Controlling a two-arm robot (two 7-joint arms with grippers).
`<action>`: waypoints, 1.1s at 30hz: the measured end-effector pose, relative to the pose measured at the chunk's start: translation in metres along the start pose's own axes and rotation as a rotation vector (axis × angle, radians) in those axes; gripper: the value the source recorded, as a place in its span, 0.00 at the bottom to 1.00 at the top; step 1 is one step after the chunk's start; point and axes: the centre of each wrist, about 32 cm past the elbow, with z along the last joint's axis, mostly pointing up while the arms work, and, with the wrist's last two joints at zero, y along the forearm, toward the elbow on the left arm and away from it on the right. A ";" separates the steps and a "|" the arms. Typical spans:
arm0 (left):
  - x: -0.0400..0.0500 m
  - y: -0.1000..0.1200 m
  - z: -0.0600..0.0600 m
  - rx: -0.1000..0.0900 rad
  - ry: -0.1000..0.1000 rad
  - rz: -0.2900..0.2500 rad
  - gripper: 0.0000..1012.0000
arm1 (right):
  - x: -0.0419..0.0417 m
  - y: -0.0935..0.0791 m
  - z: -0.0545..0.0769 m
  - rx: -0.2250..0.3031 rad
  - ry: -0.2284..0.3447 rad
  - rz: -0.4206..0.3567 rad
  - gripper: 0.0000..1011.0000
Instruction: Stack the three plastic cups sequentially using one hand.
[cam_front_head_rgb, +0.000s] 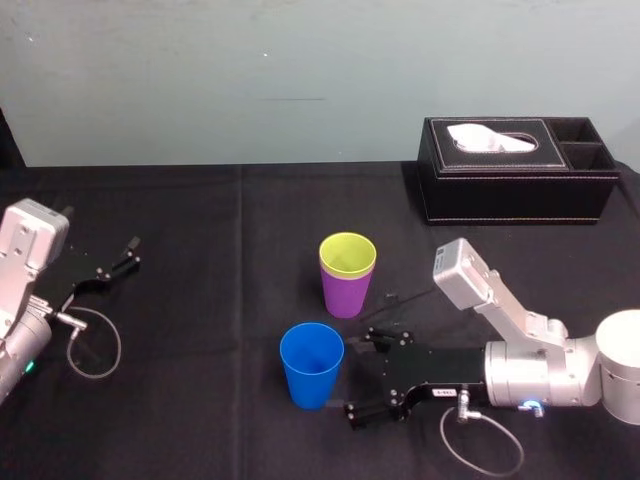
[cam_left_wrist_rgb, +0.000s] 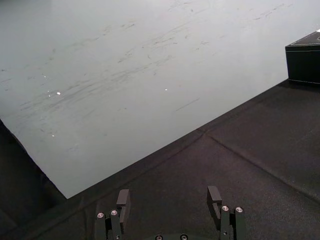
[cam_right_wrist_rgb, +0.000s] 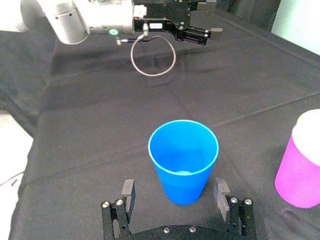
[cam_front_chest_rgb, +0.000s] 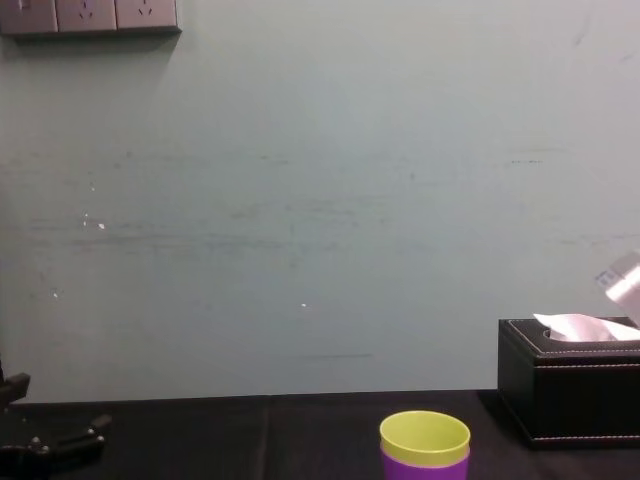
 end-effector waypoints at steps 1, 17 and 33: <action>0.0000 0.000 0.000 0.000 0.000 0.000 1.00 | 0.0004 0.001 0.001 0.000 0.000 0.000 0.99; 0.0000 0.000 0.000 0.000 0.000 0.000 1.00 | 0.0061 0.016 0.010 -0.003 -0.029 -0.007 0.99; 0.0000 0.000 0.000 0.000 0.000 0.000 1.00 | 0.0104 0.030 0.019 -0.005 -0.055 -0.016 0.99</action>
